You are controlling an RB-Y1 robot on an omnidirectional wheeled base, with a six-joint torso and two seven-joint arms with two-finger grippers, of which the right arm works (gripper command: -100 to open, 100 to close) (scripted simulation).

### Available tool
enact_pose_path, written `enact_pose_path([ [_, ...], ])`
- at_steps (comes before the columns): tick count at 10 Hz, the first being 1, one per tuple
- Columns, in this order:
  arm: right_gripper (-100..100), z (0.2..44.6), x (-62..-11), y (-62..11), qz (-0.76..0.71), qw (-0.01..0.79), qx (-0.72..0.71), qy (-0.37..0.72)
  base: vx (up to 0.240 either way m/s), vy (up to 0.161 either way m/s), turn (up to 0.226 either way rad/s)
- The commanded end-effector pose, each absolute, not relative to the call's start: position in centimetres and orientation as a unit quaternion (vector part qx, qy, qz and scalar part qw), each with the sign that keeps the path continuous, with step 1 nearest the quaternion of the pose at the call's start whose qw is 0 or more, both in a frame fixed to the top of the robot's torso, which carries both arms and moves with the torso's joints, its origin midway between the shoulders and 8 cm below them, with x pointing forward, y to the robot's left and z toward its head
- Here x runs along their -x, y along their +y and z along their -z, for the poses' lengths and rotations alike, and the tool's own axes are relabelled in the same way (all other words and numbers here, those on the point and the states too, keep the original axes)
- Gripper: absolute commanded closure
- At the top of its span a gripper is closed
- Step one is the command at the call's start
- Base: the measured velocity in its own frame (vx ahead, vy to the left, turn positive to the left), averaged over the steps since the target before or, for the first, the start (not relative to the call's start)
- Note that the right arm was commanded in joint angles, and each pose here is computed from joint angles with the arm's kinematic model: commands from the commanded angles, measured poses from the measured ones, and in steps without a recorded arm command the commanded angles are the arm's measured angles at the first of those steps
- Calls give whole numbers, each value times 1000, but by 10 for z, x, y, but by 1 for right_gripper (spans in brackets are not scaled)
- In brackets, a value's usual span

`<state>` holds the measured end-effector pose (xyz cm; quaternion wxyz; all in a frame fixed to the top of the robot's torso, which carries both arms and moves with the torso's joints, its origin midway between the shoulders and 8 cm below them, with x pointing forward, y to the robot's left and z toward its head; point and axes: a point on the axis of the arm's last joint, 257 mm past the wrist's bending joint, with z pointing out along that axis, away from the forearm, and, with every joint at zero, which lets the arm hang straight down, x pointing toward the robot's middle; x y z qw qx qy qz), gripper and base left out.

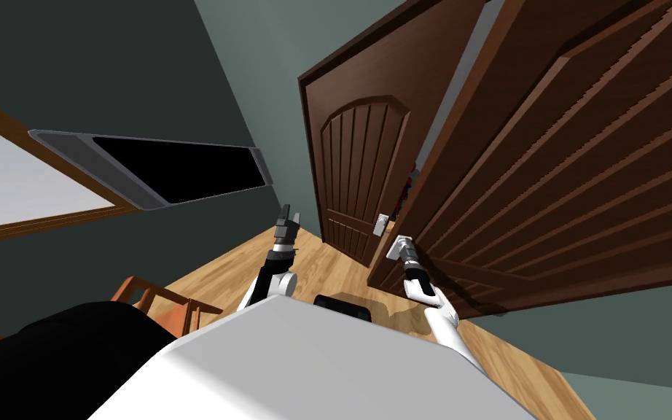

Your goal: Pull the door open

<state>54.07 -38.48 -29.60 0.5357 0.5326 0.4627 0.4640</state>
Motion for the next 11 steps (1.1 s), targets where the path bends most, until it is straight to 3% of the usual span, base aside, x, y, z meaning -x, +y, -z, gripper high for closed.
enact_pose_path([
  [1, 100, 296, -540, -385, -464, 535, -533, 463, -6, -1, -10],
  [6, 100, 296, -540, -385, -464, 535, -533, 463, -17, 2, 1],
  [11, 100, 296, -541, -369, -481, 520, -517, 481, -214, -120, 155],
])
